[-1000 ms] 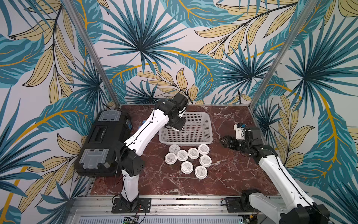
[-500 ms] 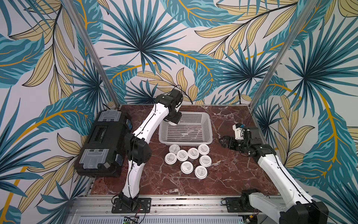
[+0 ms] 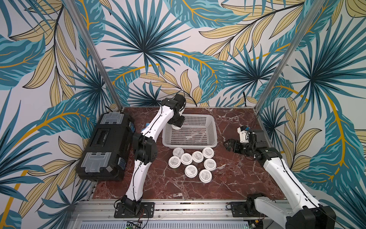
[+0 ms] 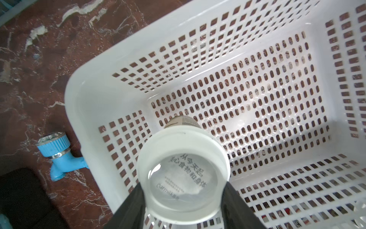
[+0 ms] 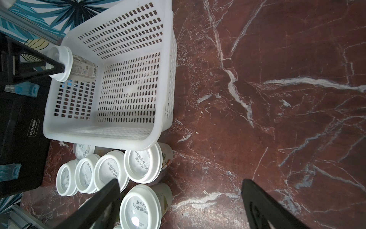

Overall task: Put the yogurt in the basket
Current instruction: Place the yogurt in the basket.

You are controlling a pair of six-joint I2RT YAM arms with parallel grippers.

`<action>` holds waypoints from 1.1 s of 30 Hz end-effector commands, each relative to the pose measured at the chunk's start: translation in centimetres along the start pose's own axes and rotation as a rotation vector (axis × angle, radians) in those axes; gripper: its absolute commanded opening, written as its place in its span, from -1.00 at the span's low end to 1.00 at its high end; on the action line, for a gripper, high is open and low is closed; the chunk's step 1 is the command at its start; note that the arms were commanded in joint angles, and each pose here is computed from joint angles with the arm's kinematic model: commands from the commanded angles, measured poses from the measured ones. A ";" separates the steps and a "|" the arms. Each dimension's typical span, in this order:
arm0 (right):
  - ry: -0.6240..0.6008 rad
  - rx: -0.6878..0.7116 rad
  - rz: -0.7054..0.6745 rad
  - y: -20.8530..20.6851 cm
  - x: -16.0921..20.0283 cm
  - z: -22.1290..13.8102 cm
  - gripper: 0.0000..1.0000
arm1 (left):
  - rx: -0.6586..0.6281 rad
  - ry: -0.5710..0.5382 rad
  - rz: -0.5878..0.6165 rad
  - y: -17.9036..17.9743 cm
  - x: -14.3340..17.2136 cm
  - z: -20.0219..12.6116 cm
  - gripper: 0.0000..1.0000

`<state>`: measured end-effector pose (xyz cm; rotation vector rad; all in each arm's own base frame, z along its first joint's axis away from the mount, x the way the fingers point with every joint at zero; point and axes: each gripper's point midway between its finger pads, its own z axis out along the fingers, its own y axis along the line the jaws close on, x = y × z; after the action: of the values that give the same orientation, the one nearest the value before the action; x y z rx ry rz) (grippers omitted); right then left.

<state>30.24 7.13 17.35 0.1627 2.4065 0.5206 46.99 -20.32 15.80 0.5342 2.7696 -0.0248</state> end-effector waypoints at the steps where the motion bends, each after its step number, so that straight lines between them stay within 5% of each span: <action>1: 0.012 0.004 -0.018 0.0 0.3 0.2 0.99 | -0.001 -0.053 -0.008 0.9 -1.6 -0.2 0.09; 17: 0.019 0.000 -0.021 0.1 0.4 0.3 0.99 | 0.040 -0.009 -0.024 1.4 -1.8 3.6 0.10; 33: 0.022 -0.009 -0.021 0.3 0.2 0.4 0.99 | 0.028 -0.001 -0.033 2.0 -1.7 3.9 0.18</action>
<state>30.28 7.30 16.99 0.1551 2.4197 0.5212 49.50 -19.38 11.40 0.5004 2.8258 -0.0591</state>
